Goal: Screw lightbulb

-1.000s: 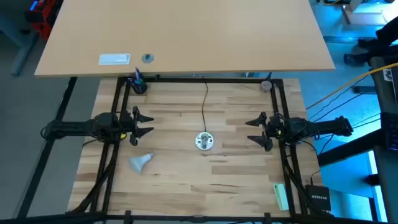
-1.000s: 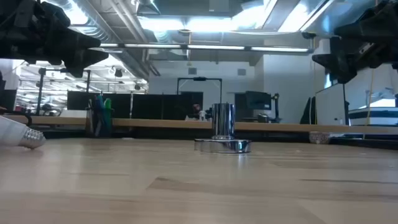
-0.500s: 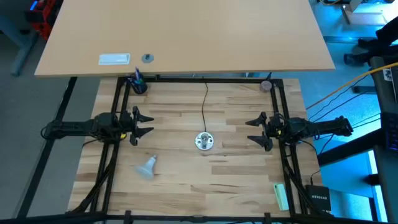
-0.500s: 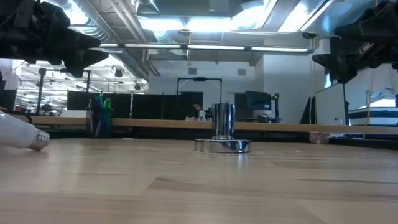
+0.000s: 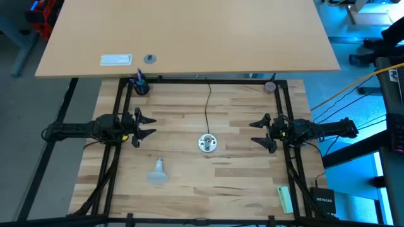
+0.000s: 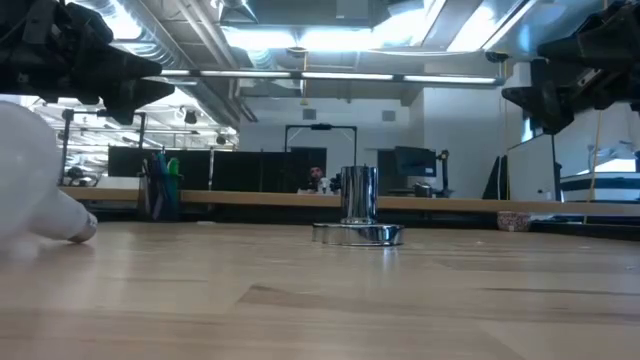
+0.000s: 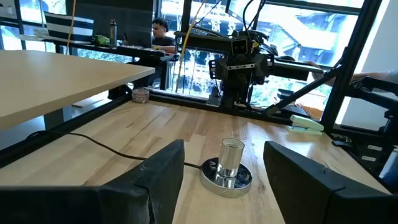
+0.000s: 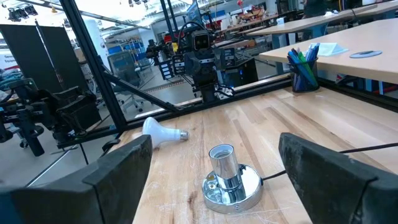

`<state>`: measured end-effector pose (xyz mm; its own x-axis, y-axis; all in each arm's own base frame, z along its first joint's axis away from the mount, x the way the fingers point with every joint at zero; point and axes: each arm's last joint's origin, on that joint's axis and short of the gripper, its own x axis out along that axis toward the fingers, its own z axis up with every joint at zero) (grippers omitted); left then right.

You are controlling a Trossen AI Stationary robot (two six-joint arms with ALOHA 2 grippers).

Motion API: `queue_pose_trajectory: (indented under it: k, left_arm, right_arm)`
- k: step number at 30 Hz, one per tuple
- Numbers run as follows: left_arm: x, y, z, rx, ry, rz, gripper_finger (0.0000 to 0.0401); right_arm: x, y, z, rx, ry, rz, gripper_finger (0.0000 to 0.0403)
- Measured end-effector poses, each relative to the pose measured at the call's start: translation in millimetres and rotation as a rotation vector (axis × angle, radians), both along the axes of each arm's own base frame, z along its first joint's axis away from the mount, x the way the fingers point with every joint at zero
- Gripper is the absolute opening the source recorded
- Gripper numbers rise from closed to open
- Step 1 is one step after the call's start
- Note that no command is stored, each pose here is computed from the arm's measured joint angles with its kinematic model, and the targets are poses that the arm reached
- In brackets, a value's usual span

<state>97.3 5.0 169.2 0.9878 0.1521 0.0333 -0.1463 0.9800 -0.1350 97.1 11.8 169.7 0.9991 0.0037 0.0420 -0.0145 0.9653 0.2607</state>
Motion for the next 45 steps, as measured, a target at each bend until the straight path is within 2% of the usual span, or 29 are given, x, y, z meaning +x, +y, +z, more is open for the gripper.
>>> queue_pose_trajectory:
  k: [21,24,28,41,45]
  left_arm:
    - [0,0,0,0.000,-0.002,0.005,0.0210]
    - [-1,2,3,-0.003,-0.030,0.071,0.0210]
    - [-1,4,10,-0.008,-0.108,0.093,0.0210]
    - [-9,4,35,-0.243,-0.429,0.047,0.0210]
    - [-10,4,39,-0.296,-0.476,0.029,0.0210]
  right_arm:
    - [0,0,0,0.000,0.000,-0.001,0.0353]
    - [0,0,0,0.000,0.000,0.000,0.0353]
    - [0,0,0,0.000,0.000,0.000,0.0353]
    - [0,0,0,0.000,0.000,0.000,0.0353]
    - [0,0,0,0.000,0.000,0.000,0.0353]
